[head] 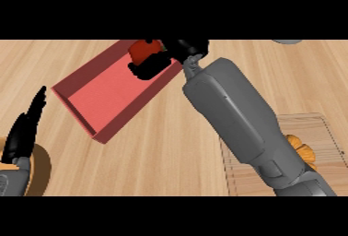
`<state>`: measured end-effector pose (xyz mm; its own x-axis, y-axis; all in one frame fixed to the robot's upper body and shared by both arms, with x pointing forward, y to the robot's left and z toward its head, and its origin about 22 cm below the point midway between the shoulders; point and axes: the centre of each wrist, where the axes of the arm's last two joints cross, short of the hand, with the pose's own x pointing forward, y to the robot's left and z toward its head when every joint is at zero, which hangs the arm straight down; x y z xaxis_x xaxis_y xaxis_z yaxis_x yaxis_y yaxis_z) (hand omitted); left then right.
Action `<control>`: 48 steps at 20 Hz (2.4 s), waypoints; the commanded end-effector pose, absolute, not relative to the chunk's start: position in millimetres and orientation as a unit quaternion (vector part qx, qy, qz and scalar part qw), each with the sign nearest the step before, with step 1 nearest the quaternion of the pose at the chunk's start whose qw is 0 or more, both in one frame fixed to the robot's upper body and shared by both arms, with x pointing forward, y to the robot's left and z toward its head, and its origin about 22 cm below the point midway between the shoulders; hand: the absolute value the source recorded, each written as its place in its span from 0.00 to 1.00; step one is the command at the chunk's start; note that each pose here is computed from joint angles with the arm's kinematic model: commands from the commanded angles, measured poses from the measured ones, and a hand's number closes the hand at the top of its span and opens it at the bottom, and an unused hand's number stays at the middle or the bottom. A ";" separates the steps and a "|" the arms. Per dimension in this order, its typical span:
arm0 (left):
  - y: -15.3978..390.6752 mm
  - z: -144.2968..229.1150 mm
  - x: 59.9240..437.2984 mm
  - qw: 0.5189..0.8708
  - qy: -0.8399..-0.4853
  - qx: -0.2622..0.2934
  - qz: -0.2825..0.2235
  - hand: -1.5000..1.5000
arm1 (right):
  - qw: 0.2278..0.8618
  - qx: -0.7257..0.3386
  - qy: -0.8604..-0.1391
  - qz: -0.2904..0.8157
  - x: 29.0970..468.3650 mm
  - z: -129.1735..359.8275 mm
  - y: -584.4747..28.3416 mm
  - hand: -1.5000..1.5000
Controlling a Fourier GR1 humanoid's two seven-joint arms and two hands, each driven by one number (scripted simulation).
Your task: Pick the bell pepper from the cutting board and place it in the cardboard box
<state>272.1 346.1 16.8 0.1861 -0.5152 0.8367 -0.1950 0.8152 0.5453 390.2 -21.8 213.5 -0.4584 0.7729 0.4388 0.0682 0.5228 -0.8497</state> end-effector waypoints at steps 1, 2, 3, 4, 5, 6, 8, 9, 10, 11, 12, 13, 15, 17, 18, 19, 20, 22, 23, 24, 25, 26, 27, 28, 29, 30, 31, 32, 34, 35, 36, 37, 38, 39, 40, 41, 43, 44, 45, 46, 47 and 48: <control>350.5 26.7 285.5 0.713 -0.632 0.281 -0.116 0.50 | 0.473 -0.271 -0.751 0.373 399.8 237.3 4.8 1.00; 350.1 21.3 287.3 0.712 -0.636 0.274 -0.118 0.50 | 0.482 -0.261 -0.755 0.361 408.1 226.2 -1.0 1.00; 335.4 22.3 285.7 0.716 -0.634 0.272 -0.108 0.50 | 0.488 -0.243 -0.756 0.363 399.9 233.2 8.7 1.00; 341.0 24.1 292.0 0.714 -0.639 0.260 -0.122 0.50 | 0.503 -0.248 -0.743 0.364 405.7 221.5 8.7 1.00; 328.6 18.1 284.6 0.711 -0.641 0.262 -0.121 0.50 | 0.513 -0.250 -0.739 0.360 413.1 234.1 8.7 1.00; 338.8 13.3 283.1 0.705 -0.639 0.277 -0.133 0.50 | 0.509 -0.250 -0.743 0.356 414.4 236.2 11.7 1.00; 343.4 24.9 290.9 0.708 -0.641 0.267 -0.128 0.50 | 0.521 -0.241 -0.740 0.350 421.5 213.0 4.6 1.00; 320.6 21.7 296.7 0.704 -0.647 0.263 -0.130 0.50 | 0.525 -0.245 -0.738 0.346 422.6 220.3 8.3 1.00; 323.1 8.6 290.1 0.706 -0.645 0.258 -0.137 0.50 | 0.520 -0.242 -0.744 0.344 419.6 227.9 14.9 1.00; 317.7 27.7 308.1 0.704 -0.645 0.266 -0.136 0.50 | 0.525 -0.249 -0.735 0.350 423.3 221.3 12.6 1.00; 324.5 17.0 294.4 0.710 -0.644 0.250 -0.138 0.50 | 0.528 -0.256 -0.729 0.353 425.6 215.8 11.0 1.00; 315.0 29.0 300.7 0.703 -0.648 0.254 -0.144 0.50 | 0.532 -0.254 -0.724 0.358 425.3 219.7 14.0 1.00; 304.9 23.3 298.6 0.702 -0.653 0.245 -0.145 0.50 | 0.541 -0.259 -0.718 0.354 431.5 215.6 8.8 1.00; 306.6 17.6 296.7 0.699 -0.654 0.243 -0.156 0.50 | 0.540 -0.283 -0.709 0.355 432.9 208.0 7.9 1.00; 313.5 30.9 311.9 0.696 -0.659 0.246 -0.144 0.50 | 0.532 -0.292 -0.707 0.363 434.3 203.6 6.3 1.00; 317.6 30.3 304.2 0.699 -0.654 0.249 -0.149 0.50 | 0.546 -0.307 -0.702 0.338 436.6 198.2 2.6 1.00; 315.8 31.4 307.0 0.695 -0.659 0.242 -0.155 0.50 | 0.555 -0.306 -0.697 0.336 437.8 196.8 1.2 1.00; 304.8 27.7 310.1 0.697 -0.660 0.235 -0.155 0.50 | 0.597 -0.278 -0.677 0.329 440.0 199.8 -0.6 0.00; 308.9 36.2 311.2 0.688 -0.666 0.244 -0.151 0.50 | 0.624 -0.265 -0.663 0.318 442.1 190.3 -6.8 0.00; 302.7 33.3 313.6 0.693 -0.662 0.237 -0.156 0.50 | 0.623 -0.269 -0.663 0.316 442.3 186.5 -7.9 0.00; 300.6 37.8 316.2 0.691 -0.664 0.233 -0.166 0.50 | 0.628 -0.269 -0.662 0.309 442.4 184.1 -8.9 0.00; 298.2 34.0 317.0 0.689 -0.667 0.233 -0.161 0.50 | 0.630 -0.263 -0.664 0.304 444.0 186.3 -9.9 0.00; 303.7 43.7 317.3 0.686 -0.669 0.233 -0.165 0.50 | 0.628 -0.253 -0.667 0.312 443.8 186.7 -9.4 0.00; 302.4 31.3 314.7 0.692 -0.664 0.230 -0.163 0.50 | 0.620 -0.261 -0.676 0.301 443.6 182.8 -10.7 0.00; 302.5 39.4 314.1 0.689 -0.664 0.236 -0.165 0.50 | 0.623 -0.255 -0.677 0.297 443.9 178.8 -12.7 0.00; 309.3 38.0 315.5 0.691 -0.663 0.238 -0.161 0.50 | 0.623 -0.247 -0.682 0.293 443.2 174.2 -14.1 0.00; 307.1 39.4 318.2 0.683 -0.669 0.242 -0.166 0.50 | 0.612 -0.241 -0.695 0.291 442.8 188.9 -7.8 0.00; 301.6 43.3 318.4 0.684 -0.670 0.238 -0.163 0.50 | 0.599 -0.244 -0.709 0.281 443.2 184.0 -10.3 0.00; 291.1 27.1 315.8 0.695 -0.662 0.232 -0.160 0.50 | 0.581 -0.235 -0.736 0.256 442.3 187.2 -9.1 0.00; 291.6 43.7 322.6 0.688 -0.669 0.232 -0.158 0.50 | 0.579 -0.232 -0.740 0.252 442.9 186.0 -10.2 0.00; 299.4 28.6 315.0 0.699 -0.654 0.240 -0.160 0.50 | 0.578 -0.227 -0.749 0.230 441.3 195.3 -5.8 0.00; 305.2 36.5 312.2 0.692 -0.661 0.245 -0.158 0.50 | 0.574 -0.231 -0.756 0.216 443.7 188.4 -11.2 0.00; 302.3 39.0 317.0 0.687 -0.664 0.245 -0.161 0.50 | 0.570 -0.231 -0.765 0.188 443.6 182.8 -14.3 0.00; 311.3 33.7 313.5 0.697 -0.656 0.249 -0.148 0.50 | 0.575 -0.212 -0.772 0.169 442.7 201.8 -7.5 0.00; 307.9 23.1 308.0 0.698 -0.657 0.243 -0.149 0.50 | 0.576 -0.214 -0.775 0.148 444.2 184.4 -16.6 0.00; 313.5 28.1 308.4 0.700 -0.654 0.249 -0.143 0.50 | 0.580 -0.197 -0.780 0.125 444.0 200.4 -11.6 0.00; 314.6 36.3 310.9 0.700 -0.655 0.245 -0.145 0.50 | 0.573 -0.187 -0.790 0.116 446.1 195.0 -16.5 0.00; 317.9 32.8 306.9 0.706 -0.649 0.247 -0.138 0.50 | 0.574 -0.181 -0.791 0.114 447.4 190.6 -19.8 0.00; 317.8 21.0 300.8 0.700 -0.652 0.252 -0.146 0.50 | 0.571 -0.169 -0.795 0.112 446.9 180.2 -24.4 0.00; 320.4 28.8 300.8 0.708 -0.643 0.261 -0.134 0.50 | 0.576 -0.151 -0.798 0.094 448.5 191.9 -23.0 0.00; 325.4 18.1 294.6 0.713 -0.638 0.262 -0.128 0.50 | 0.580 -0.146 -0.796 0.098 452.3 186.5 -32.3 0.00; 335.3 27.2 298.2 0.705 -0.642 0.274 -0.126 0.50 | 0.576 -0.138 -0.801 0.093 450.3 178.4 -31.0 0.00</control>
